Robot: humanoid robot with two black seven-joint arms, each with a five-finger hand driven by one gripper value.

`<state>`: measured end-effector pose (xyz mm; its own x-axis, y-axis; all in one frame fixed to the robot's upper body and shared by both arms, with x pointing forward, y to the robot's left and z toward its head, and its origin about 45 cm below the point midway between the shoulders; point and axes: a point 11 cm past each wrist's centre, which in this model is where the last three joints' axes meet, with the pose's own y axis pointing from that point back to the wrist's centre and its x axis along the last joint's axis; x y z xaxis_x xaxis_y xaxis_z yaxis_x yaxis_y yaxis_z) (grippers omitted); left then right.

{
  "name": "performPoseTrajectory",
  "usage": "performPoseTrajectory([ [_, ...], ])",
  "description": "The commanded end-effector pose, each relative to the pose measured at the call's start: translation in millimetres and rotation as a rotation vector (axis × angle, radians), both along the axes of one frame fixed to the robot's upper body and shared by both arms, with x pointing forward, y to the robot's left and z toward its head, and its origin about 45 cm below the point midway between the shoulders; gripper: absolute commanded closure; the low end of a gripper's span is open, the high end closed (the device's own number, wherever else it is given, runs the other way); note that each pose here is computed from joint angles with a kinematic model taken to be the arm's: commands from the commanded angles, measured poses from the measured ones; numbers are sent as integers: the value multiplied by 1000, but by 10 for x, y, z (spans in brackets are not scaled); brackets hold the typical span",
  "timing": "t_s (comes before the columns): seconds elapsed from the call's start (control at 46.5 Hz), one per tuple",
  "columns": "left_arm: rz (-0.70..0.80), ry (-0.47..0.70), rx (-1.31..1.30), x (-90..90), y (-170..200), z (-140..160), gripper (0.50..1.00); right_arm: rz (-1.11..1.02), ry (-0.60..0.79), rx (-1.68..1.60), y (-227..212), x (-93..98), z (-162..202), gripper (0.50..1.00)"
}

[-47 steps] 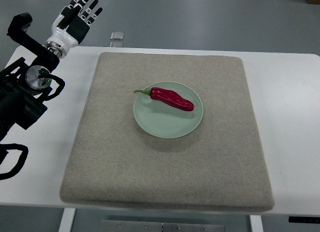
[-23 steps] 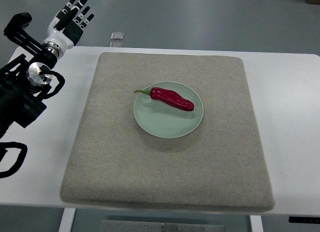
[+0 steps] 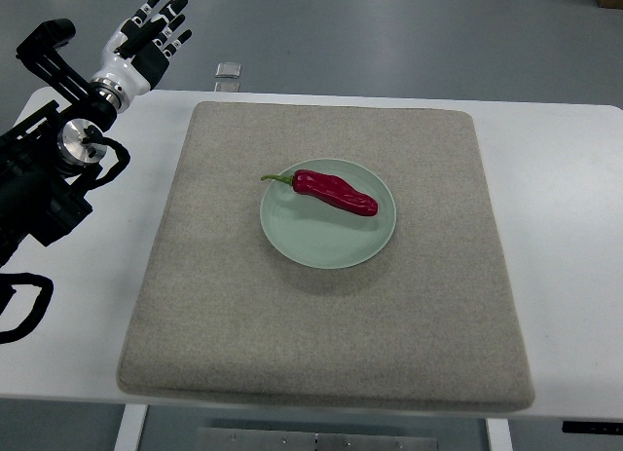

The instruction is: Place red pepper on plate with left hand

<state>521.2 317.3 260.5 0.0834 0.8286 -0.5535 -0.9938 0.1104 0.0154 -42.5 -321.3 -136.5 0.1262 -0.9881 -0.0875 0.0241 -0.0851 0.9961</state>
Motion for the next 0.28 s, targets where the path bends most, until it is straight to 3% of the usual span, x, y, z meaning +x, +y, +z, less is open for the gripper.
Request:
performPoseTrajectory([
  [0.0, -3, -1, 8, 1, 2, 6, 508, -11, -2, -3, -7, -3, 0, 572],
  [0.258, -9, -1, 21, 6, -8, 17, 508, -4, 0, 3, 7, 3, 0, 572],
])
